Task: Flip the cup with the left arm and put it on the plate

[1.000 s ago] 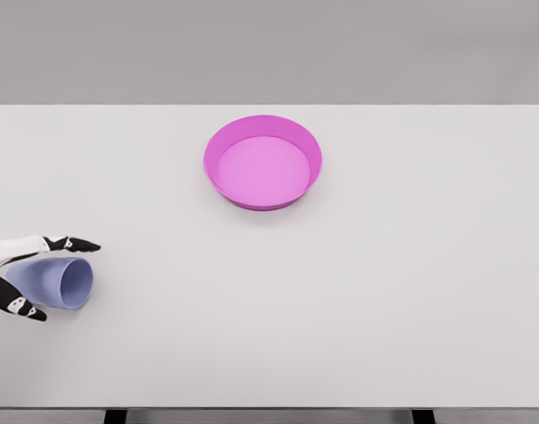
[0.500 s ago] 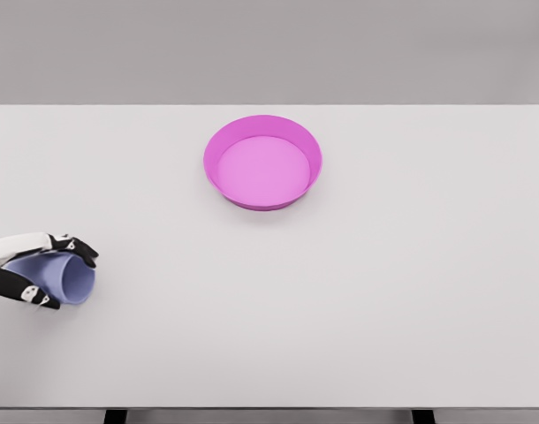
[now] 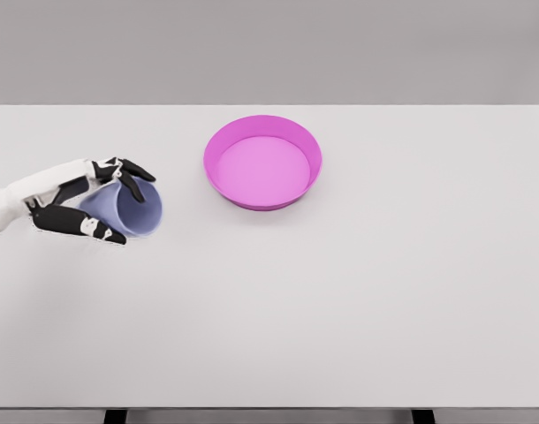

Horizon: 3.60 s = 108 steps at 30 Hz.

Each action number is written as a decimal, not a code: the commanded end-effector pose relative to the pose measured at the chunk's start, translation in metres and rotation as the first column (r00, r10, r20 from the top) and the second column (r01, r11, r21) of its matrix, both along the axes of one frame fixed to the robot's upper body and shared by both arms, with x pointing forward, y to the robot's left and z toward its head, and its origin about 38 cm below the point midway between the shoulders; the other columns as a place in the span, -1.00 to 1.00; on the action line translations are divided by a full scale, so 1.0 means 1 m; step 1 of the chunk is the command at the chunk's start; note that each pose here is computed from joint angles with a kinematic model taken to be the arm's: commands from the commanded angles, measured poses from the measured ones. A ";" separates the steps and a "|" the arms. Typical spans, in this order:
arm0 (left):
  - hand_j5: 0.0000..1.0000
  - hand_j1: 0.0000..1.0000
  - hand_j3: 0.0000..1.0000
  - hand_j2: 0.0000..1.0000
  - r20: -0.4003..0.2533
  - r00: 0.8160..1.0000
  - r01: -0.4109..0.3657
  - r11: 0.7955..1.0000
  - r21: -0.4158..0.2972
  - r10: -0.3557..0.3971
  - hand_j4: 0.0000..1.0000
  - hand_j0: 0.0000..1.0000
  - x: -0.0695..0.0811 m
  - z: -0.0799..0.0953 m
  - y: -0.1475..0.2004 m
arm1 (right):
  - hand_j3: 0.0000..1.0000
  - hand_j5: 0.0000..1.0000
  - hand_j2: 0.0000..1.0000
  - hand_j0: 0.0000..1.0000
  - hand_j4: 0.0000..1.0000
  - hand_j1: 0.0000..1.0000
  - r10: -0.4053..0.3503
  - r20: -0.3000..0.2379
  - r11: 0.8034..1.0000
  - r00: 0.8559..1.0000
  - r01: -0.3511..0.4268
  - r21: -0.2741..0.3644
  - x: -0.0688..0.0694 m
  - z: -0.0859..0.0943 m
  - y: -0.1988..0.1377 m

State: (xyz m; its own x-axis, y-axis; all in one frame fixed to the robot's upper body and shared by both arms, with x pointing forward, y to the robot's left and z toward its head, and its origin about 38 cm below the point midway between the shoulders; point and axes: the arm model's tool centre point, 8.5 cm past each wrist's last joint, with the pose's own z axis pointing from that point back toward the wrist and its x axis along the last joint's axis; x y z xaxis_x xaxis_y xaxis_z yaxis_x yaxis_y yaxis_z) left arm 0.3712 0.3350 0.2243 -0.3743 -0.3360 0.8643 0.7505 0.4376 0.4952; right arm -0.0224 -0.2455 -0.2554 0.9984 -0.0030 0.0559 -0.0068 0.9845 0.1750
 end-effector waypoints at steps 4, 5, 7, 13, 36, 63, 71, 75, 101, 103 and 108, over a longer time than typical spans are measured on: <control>-0.03 -0.03 -0.03 -0.03 -0.060 0.998 -0.017 0.985 -0.172 0.006 -0.03 -0.03 0.020 -0.002 -0.032 | 1.00 1.00 1.00 1.00 1.00 1.00 0.000 0.000 1.000 1.000 0.000 0.000 0.000 0.000 0.000; -0.03 -0.03 -0.03 -0.03 -0.079 0.997 -0.023 0.977 -0.210 0.007 -0.03 -0.03 0.026 -0.004 -0.039 | 1.00 1.00 1.00 1.00 1.00 1.00 0.000 0.000 1.000 1.000 0.000 0.000 0.000 0.000 0.000; -0.03 -0.03 -0.03 -0.03 -0.070 0.998 -0.019 0.966 -0.260 0.001 -0.03 -0.03 0.036 -0.002 -0.051 | 1.00 1.00 1.00 1.00 1.00 1.00 0.000 0.002 1.000 1.000 0.000 0.000 0.000 0.000 0.000; -0.04 -0.04 -0.04 -0.04 -0.084 0.996 -0.016 0.901 -0.433 -0.023 -0.04 -0.04 0.070 -0.005 -0.096 | 1.00 1.00 1.00 1.00 1.00 1.00 0.000 0.000 1.000 1.000 0.000 0.000 0.000 0.000 0.000; -0.11 -0.11 -0.11 -0.11 -0.227 0.964 -0.262 0.673 -0.692 0.142 -0.11 -0.11 0.121 -0.096 -0.205 | 1.00 1.00 1.00 1.00 1.00 1.00 0.000 0.002 1.000 1.000 0.000 0.000 0.000 0.000 0.000; -0.25 -0.25 -0.25 -0.25 -0.362 0.883 -0.470 0.549 -0.691 0.300 -0.25 -0.25 0.128 -0.113 -0.205 | 1.00 1.00 1.00 1.00 1.00 1.00 0.000 0.000 1.000 1.000 0.000 0.000 0.000 0.000 0.000; -0.24 -0.24 -0.24 -0.24 -0.363 0.882 -0.471 0.549 -0.690 0.300 -0.24 -0.24 0.128 -0.114 -0.205 | 1.00 1.00 1.00 1.00 1.00 1.00 0.000 0.000 1.000 1.000 0.000 0.000 0.000 0.000 0.000; 0.03 0.03 0.03 0.03 -0.360 0.885 -0.466 0.547 -0.695 0.295 0.03 0.03 0.129 -0.111 -0.207 | 1.00 1.00 1.00 1.00 1.00 1.00 0.000 0.000 1.000 1.000 0.000 0.000 0.000 0.000 0.000; 0.96 0.96 0.96 0.96 -0.278 0.910 -0.410 0.568 -0.714 0.307 0.96 0.96 0.133 -0.084 -0.188 | 1.00 1.00 1.00 1.00 1.00 1.00 0.000 0.000 1.000 1.000 0.000 0.000 0.000 0.000 0.000; 1.00 1.00 1.00 1.00 -0.225 0.928 -0.359 0.548 -0.755 0.297 1.00 1.00 0.131 -0.050 -0.157 | 1.00 1.00 1.00 1.00 1.00 1.00 0.000 0.002 1.000 1.000 0.000 0.000 0.000 0.000 0.000; 1.00 1.00 1.00 1.00 0.138 0.945 -0.249 0.925 -0.288 0.297 1.00 1.00 0.086 -0.020 -0.004 | 1.00 1.00 1.00 1.00 1.00 1.00 0.000 0.000 1.000 1.000 0.000 0.000 0.000 0.000 0.000</control>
